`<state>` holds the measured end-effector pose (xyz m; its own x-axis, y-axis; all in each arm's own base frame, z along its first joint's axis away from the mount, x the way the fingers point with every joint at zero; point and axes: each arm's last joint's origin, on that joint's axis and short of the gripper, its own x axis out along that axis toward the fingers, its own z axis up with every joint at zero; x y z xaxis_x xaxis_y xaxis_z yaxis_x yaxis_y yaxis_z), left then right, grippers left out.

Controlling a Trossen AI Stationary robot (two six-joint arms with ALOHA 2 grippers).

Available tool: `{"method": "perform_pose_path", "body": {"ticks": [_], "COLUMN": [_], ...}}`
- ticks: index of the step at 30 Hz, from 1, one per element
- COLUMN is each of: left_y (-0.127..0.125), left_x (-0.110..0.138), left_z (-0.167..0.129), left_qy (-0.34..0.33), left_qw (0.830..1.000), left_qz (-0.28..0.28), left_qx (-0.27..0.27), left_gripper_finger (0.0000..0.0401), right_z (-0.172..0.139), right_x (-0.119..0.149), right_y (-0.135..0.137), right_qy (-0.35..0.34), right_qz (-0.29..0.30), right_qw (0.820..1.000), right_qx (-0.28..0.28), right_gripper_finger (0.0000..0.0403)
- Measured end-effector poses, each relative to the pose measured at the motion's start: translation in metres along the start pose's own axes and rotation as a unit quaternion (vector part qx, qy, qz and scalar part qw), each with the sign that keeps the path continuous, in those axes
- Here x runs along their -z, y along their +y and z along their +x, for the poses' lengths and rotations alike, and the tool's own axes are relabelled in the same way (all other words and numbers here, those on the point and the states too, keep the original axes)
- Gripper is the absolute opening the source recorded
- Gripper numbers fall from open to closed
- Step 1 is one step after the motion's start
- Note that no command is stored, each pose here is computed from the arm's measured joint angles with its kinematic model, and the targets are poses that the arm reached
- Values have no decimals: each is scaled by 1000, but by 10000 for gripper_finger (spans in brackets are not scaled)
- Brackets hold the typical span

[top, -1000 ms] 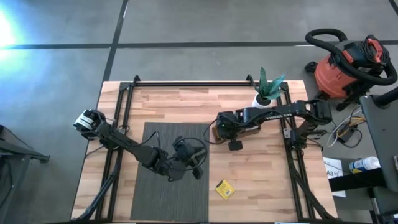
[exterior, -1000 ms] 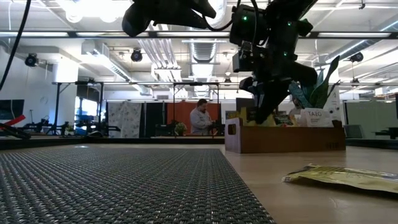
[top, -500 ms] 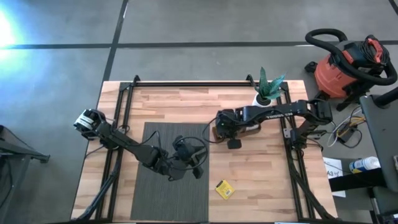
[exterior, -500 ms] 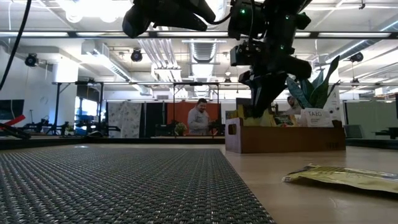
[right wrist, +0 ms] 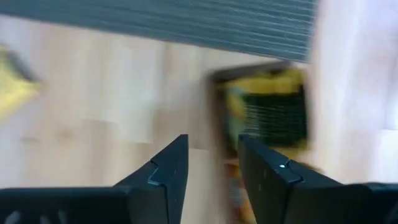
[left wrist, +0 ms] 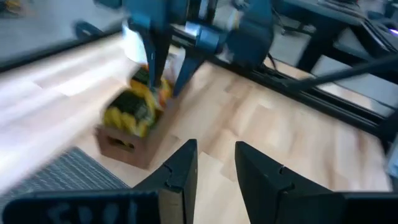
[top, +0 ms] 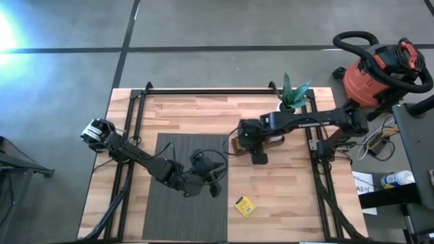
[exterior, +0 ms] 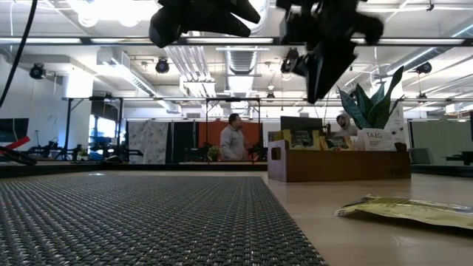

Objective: Pick & Place Tea
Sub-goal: Put the yellow tea bag into the middle section of the wooden organizer

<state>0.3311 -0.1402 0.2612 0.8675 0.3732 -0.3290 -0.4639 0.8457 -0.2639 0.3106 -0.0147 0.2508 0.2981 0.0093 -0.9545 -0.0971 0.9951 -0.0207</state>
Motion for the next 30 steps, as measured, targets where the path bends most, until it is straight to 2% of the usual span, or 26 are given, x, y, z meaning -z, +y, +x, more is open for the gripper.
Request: {"method": "perform_pose_path", "body": {"ticks": [3,7,12,17,22,25,30], "left_y": [-2,-4,-7,-14,-33,-44,-61], "left_x": [3,6,7,19,44,61,89], "left_z": [1,2,1,9,34,50,74], "left_qy": [23,53,90,116,131,159,216], "left_qw": [999,997,990,980,967,961,944], "left_qz": [0,-10,-40,-69,-106,-127,-137], "left_qx": [28,61,105,144,189,187,207], "left_gripper_finger": [103,103,103,103,103,103,103], "right_z": [-14,-18,-7,14,33,42,63], "right_x": [1,12,28,43,53,57,64], "right_y": [17,51,104,147,168,179,193], "right_qy": [-23,-19,-3,-33,-81,-109,-109], "right_qz": [22,30,35,68,144,177,210], "right_qw": [998,997,995,988,971,956,942], "right_qx": [-46,-69,-98,-136,-174,-210,-236], "right_gripper_finger": [138,132,122,114,107,103,98]}}
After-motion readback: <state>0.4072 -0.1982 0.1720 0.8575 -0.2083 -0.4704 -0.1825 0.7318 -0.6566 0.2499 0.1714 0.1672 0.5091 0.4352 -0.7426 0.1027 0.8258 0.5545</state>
